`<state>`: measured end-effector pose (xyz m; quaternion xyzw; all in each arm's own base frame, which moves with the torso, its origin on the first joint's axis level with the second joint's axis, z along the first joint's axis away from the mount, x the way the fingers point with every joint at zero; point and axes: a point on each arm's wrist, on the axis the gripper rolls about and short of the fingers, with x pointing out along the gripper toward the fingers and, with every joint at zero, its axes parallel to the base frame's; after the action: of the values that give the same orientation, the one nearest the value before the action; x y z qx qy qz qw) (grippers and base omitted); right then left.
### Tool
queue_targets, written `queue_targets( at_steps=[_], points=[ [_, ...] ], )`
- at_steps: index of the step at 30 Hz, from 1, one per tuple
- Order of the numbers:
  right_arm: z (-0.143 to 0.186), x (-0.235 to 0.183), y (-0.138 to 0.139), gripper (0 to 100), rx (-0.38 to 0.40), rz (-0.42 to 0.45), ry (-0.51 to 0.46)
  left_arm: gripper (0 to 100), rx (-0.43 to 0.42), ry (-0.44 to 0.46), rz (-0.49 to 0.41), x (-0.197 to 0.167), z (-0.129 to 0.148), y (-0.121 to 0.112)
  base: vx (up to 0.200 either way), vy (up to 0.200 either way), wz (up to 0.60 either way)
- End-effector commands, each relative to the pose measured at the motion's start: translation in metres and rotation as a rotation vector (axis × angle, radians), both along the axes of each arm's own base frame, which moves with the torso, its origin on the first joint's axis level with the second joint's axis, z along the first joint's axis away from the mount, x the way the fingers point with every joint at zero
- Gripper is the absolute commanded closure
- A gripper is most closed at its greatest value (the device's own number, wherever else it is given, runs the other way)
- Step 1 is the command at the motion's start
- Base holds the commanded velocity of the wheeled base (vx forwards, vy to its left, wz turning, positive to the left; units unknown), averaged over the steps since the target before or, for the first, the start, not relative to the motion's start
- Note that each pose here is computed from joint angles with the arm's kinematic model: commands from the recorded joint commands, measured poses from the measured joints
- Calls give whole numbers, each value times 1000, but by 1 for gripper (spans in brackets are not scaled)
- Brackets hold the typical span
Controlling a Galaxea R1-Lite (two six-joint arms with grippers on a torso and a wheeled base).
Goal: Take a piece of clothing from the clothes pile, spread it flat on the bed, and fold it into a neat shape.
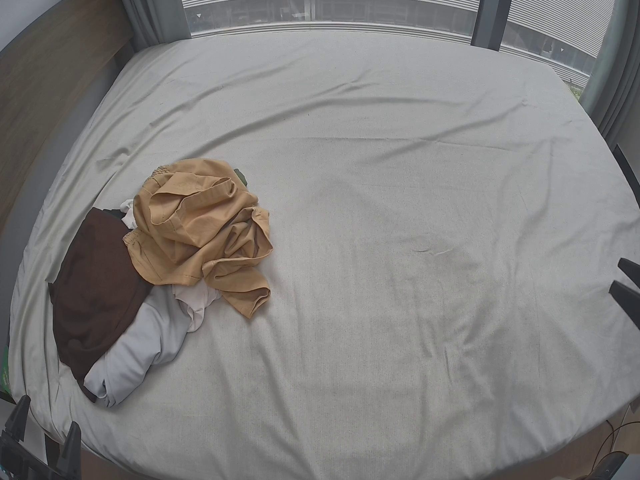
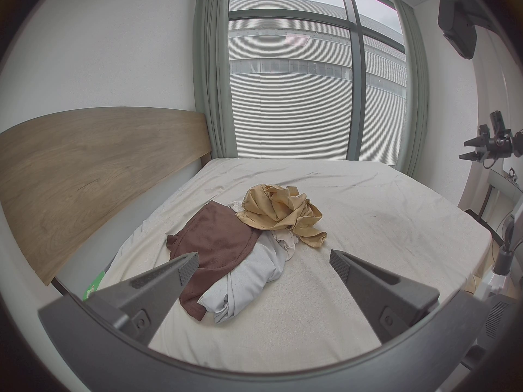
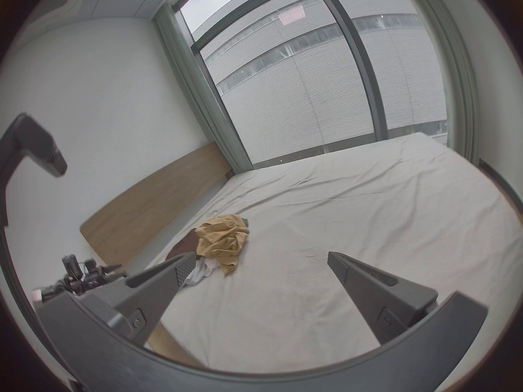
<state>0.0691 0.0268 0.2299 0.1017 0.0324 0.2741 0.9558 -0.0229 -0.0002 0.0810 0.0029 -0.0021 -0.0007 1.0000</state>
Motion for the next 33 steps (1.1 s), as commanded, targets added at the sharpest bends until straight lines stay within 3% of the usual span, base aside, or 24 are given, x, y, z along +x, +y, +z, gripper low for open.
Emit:
queue_targets(
  at_steps=[1,9,17,33],
  points=[
    [4,42,19,0,10,62,102,0,-1,0,0,0,-5,0,0,0,0],
    [-18,106,43,0,-4,81,233,0,-1,1,0,0,-5,0,0,0,0],
    [-26,139,87,0,67,215,377,0,-3,1,-2,0,-5,0,0,0,0],
    [-77,211,149,0,46,251,386,0,-4,0,-2,0,-5,0,0,0,0]
  ],
)
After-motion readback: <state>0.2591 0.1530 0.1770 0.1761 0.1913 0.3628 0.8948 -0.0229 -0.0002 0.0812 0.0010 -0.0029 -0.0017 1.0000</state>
